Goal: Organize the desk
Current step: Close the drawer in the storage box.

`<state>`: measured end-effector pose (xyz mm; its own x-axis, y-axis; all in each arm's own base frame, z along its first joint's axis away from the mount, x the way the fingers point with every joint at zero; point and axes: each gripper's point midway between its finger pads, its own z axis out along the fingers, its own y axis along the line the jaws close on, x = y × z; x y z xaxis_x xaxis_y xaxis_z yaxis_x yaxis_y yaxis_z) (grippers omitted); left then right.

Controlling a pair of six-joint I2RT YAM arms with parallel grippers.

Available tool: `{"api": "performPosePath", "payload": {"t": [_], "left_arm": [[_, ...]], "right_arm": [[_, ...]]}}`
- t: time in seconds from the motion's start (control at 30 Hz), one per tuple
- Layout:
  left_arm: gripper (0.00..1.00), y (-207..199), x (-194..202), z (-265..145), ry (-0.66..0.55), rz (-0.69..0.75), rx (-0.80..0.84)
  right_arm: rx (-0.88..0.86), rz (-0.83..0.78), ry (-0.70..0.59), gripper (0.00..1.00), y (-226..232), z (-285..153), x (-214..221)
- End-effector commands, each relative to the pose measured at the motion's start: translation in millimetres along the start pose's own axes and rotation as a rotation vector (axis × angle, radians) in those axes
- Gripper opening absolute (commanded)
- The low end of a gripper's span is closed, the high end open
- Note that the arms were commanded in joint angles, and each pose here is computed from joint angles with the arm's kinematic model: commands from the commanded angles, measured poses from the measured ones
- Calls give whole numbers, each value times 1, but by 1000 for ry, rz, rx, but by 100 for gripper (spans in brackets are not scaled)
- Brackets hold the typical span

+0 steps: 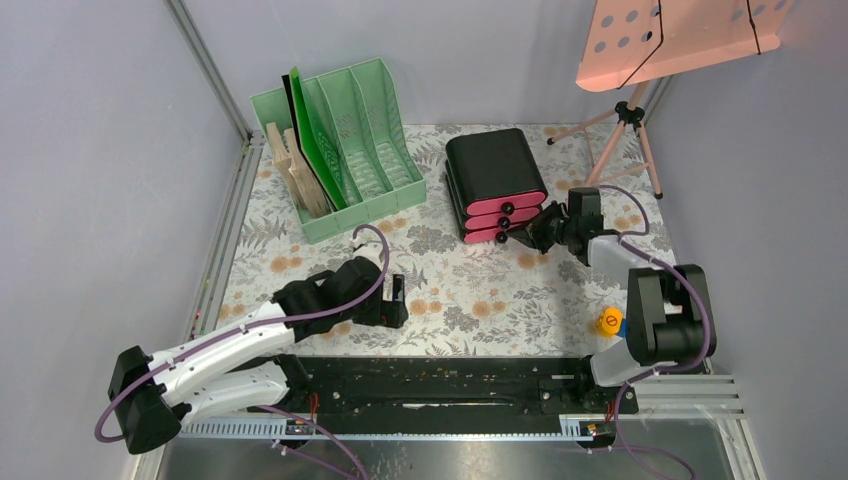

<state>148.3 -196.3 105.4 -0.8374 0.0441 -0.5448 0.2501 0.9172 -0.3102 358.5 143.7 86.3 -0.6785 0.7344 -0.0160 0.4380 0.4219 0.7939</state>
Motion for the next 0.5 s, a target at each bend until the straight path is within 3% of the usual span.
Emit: {"api": "performPosePath", "payload": {"t": [0.0,0.3,0.47], "left_arm": [[94,-15,-28,-11,-79,15,32],[94,-27,-37,-12,-76,34,57],[94,-32,-39,-11,-73,32,73]], "right_arm": [[4,-104,-29,7,-1,-24,7],[112,-193,-5,15,-53,-66,49],[178,-278,-34,37,-72,-90,58]]}}
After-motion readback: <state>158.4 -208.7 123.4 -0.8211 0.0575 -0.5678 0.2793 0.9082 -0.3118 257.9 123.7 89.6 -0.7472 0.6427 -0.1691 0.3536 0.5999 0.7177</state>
